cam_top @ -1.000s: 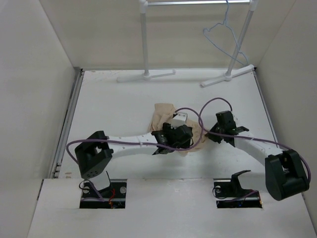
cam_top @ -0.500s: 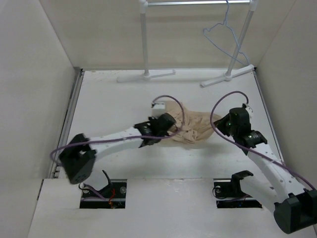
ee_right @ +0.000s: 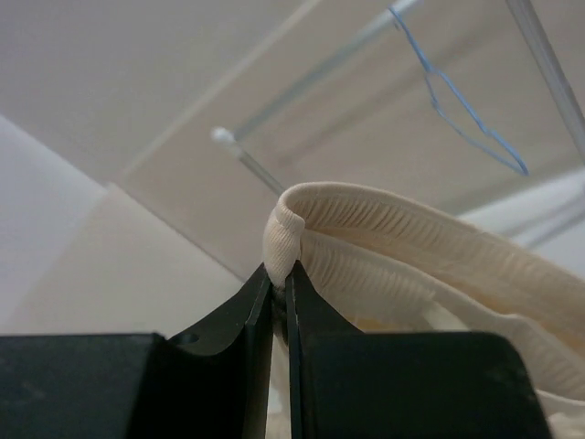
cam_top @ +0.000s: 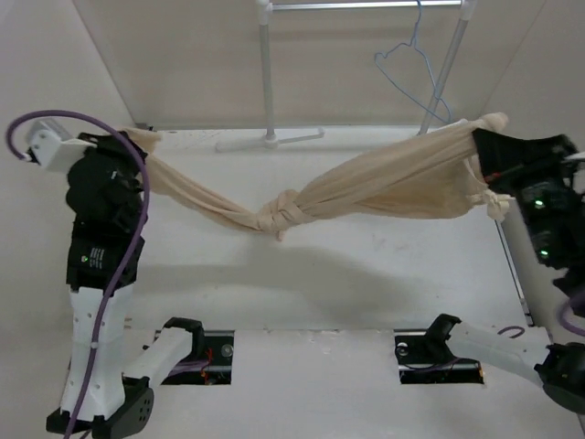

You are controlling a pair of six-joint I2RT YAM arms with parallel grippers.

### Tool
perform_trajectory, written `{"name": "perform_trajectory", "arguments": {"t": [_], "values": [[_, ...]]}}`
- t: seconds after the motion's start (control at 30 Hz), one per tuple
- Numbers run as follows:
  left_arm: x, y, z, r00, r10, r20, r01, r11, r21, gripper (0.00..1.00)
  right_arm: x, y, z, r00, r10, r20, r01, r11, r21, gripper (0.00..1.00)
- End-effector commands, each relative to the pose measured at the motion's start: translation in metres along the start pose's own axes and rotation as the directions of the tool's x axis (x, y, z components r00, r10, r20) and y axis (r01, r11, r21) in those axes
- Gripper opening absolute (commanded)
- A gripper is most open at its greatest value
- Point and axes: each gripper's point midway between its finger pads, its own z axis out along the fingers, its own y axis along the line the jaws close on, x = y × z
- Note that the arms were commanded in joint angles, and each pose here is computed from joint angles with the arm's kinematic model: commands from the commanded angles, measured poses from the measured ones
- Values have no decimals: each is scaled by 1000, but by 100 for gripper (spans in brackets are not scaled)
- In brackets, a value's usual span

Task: Place the trousers on the hanger
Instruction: Fold the trousers

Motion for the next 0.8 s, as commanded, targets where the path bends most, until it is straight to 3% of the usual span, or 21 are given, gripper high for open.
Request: {"name": "perform_trajectory", "arguments": {"t": [0.0,0.1,0.17,0.33,0.47,0.53,0.6,0.77], "values": [[-60,-16,-7,994,6,113,-11,999,43,7,-64,1,-22,990,-30,139,25,999,33,2],[-82,-17,-8,987,0,161,-6,999,40,7,-79,25,-25,990,-4,142,12,998,-57,3],[-79,-6,-1,986,27,166,-27,1000,0,7,-76,28,-21,987,-50,153,56,998,-37,4],[-28,21,37,994,90,57,-85,993,-81,8,-46,3,11,935,-266,233,236,960,148,4],[10,20,82,994,100,-34,-103,989,-105,7,2,2,64,934,-315,171,289,944,160,3],[-5,4,91,997,82,-11,-82,992,-91,6,5,14,81,954,-261,149,246,963,110,1],[-40,-19,83,997,58,60,-55,997,-52,6,-25,32,75,962,-194,191,185,981,61,1],[-132,-38,34,964,-8,265,7,1000,6,7,-81,64,18,964,-74,254,102,990,-98,2]]}}
